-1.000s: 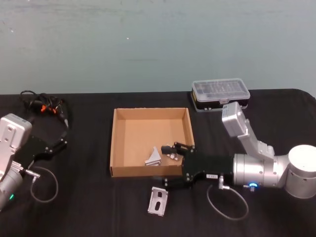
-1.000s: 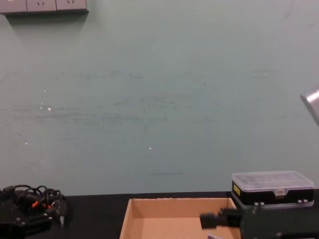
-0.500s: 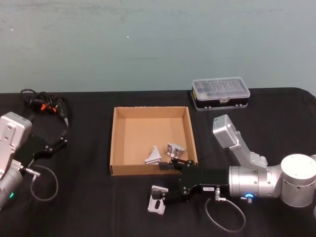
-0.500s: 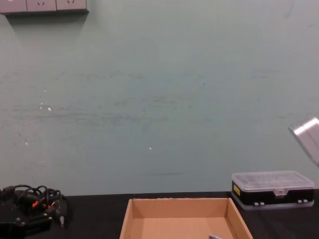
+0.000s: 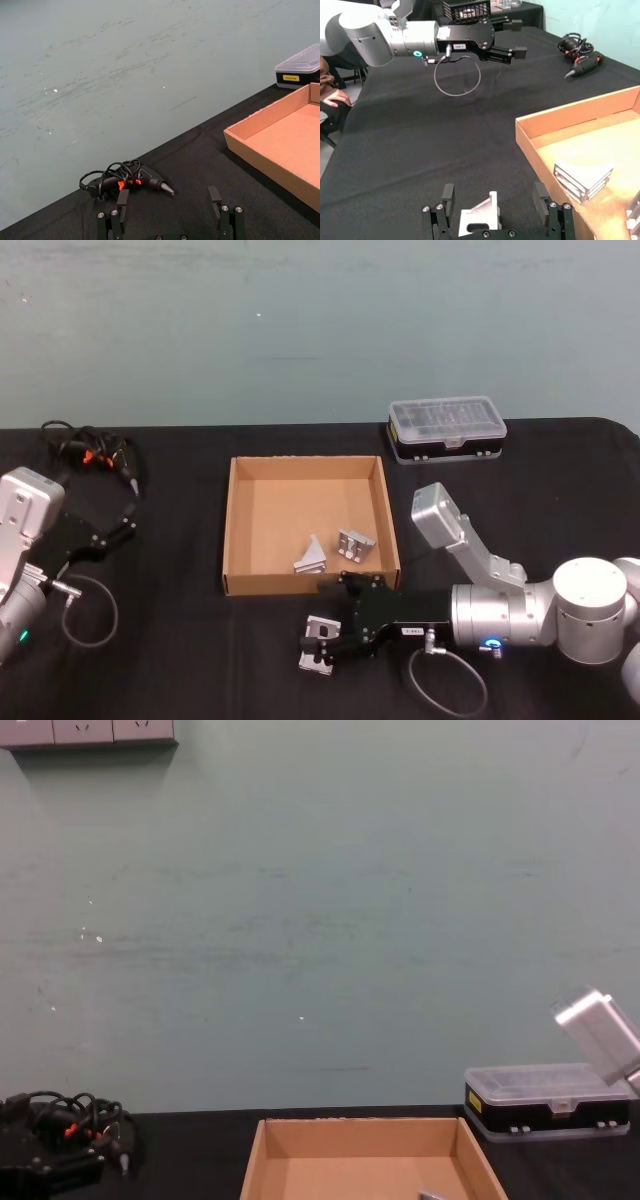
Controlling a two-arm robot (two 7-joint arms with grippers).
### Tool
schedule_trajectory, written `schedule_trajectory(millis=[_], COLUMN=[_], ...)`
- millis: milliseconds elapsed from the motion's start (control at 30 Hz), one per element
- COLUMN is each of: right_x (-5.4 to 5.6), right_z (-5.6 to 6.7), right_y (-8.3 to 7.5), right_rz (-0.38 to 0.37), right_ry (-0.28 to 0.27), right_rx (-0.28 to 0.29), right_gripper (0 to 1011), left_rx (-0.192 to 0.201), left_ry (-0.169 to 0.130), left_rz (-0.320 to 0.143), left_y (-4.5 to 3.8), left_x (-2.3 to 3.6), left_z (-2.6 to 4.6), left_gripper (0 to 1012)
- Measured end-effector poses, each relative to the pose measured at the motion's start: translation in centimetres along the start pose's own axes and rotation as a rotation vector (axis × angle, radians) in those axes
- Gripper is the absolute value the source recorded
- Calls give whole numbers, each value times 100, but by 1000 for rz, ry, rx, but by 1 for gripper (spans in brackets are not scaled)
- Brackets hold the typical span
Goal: Use one hand to pick up the angle iron from the table and place it into the box.
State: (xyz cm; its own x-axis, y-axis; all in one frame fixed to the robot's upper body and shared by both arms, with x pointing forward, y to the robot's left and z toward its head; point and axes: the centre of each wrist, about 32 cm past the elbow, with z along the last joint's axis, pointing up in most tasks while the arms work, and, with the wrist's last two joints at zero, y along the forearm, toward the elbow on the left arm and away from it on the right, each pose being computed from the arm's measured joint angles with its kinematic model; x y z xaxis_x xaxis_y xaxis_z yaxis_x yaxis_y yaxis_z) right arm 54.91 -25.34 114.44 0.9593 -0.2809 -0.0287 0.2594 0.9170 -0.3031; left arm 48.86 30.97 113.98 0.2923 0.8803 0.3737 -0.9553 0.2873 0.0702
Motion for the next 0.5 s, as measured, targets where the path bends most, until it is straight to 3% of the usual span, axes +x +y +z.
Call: schedule_trajectory(millis=[500], right_x=[31], right_z=[-16], right_y=[77], right_rz=[-8], right_ry=[11], right_rx=[-37], right_gripper=[1002], left_rx=[0], left_ry=[0], left_rz=[0], left_y=[0], left_x=[0], left_z=[0], left_gripper=[1000])
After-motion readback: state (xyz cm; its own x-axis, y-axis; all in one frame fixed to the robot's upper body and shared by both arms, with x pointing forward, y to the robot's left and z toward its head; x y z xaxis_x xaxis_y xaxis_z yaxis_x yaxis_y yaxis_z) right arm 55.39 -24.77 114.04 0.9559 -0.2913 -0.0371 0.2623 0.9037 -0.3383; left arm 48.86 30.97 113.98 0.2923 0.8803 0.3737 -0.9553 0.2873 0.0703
